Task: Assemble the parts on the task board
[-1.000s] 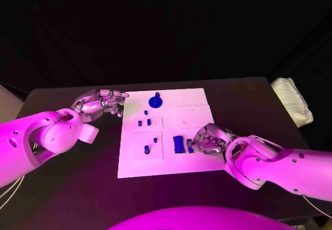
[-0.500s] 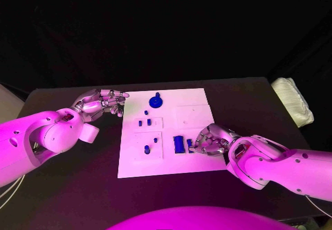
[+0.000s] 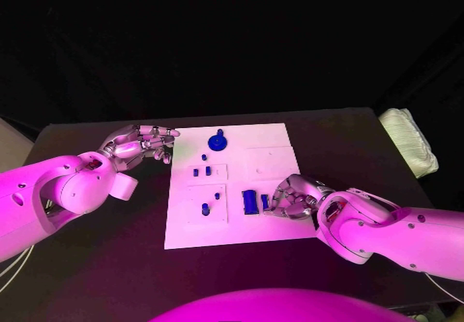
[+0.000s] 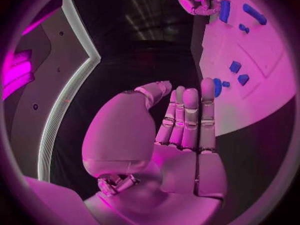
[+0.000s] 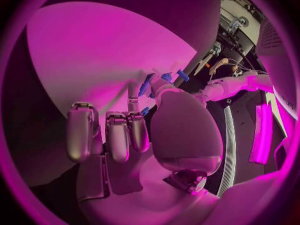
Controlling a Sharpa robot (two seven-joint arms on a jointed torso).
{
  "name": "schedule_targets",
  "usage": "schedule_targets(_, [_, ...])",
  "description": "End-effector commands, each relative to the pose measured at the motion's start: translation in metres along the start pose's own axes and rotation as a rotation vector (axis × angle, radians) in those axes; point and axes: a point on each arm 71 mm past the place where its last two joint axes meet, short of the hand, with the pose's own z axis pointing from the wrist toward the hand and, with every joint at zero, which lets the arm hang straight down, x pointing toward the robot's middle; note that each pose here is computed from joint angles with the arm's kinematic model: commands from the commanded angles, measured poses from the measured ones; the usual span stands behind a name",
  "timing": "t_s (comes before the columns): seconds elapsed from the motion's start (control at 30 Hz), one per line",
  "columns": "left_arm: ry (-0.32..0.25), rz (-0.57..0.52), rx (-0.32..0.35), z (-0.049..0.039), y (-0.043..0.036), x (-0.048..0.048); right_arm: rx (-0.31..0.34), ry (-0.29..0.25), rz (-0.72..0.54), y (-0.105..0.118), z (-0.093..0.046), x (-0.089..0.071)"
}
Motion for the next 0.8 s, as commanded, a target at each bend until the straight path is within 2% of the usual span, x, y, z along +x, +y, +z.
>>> schedule_targets(0.03, [0.018, -0.002, 0.003, 0.0003, -0.0005, 0.0018, -0.005, -0.018, -0.035, -0.001, 0.0, 0.0])
schedule_targets(0.33, [0.013, -0.003, 0.01, 0.0007, -0.0008, 0.0012, -0.047, -0.079, 0.046, 0.002, -0.004, -0.008])
schedule_targets(0.5, [-0.003, -0.014, 0.026, 0.0027, -0.0011, 0.0005, -0.102, -0.129, 0.154, 0.004, -0.001, -0.025])
schedule_targets(0.6, [-0.015, -0.025, 0.042, 0.0051, -0.001, 0.0008, -0.136, -0.158, 0.238, 0.003, 0.006, -0.039])
schedule_targets(0.8, [-0.063, -0.052, 0.105, 0.0146, -0.0022, 0.0003, -0.186, -0.206, 0.415, -0.007, 0.033, -0.07])
